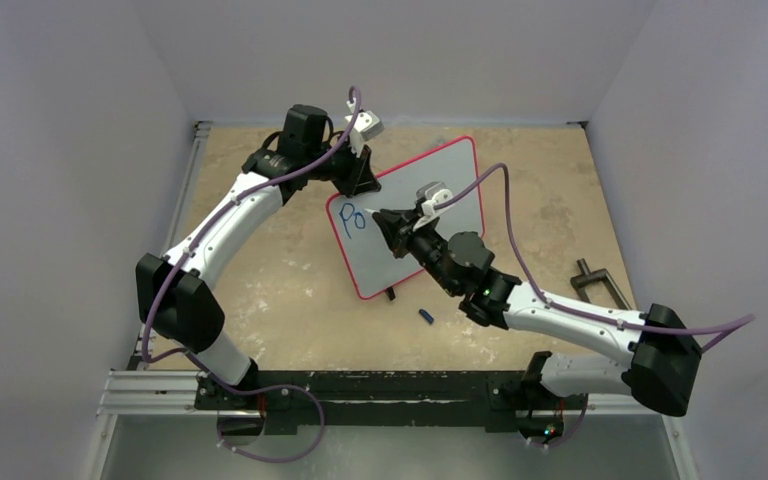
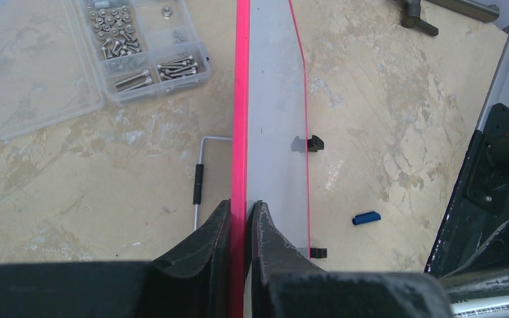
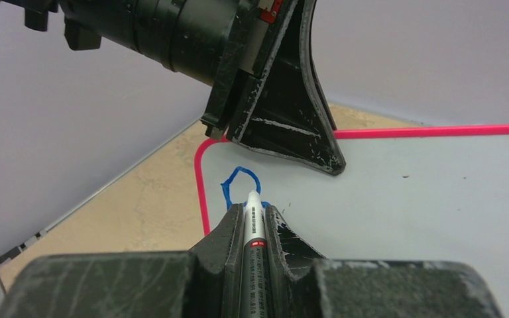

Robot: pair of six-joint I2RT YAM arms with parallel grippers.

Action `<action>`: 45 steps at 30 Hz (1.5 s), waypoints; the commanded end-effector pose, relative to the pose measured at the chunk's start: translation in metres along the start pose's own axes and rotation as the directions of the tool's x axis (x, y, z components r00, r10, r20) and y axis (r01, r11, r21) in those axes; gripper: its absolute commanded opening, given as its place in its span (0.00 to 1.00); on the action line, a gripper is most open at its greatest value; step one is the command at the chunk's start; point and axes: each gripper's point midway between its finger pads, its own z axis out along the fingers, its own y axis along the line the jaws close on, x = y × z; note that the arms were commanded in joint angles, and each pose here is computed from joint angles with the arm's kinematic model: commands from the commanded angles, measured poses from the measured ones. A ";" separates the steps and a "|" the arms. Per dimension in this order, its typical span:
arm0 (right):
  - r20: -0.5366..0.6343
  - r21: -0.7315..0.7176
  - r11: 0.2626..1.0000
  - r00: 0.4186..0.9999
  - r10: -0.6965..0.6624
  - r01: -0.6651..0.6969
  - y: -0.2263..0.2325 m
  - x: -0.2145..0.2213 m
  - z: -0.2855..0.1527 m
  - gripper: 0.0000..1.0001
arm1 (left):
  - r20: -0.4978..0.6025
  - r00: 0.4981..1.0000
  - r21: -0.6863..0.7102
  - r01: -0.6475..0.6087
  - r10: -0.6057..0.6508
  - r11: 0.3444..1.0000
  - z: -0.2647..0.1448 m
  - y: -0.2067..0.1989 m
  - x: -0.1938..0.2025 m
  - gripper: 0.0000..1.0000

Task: Write a sentence on the whiteboard

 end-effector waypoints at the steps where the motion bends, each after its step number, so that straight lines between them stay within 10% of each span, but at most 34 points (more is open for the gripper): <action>1: 0.043 0.050 0.998 0.998 -0.037 0.035 -0.011 -0.010 -0.002 0.00 | -0.174 0.985 -0.091 -0.038 0.021 0.995 0.005 0.022 0.047 0.00; 45: 0.034 0.187 0.978 0.994 -0.104 0.096 -0.037 0.007 0.021 0.00 | -0.173 0.984 -0.073 -0.042 0.029 0.996 0.005 0.017 0.046 0.00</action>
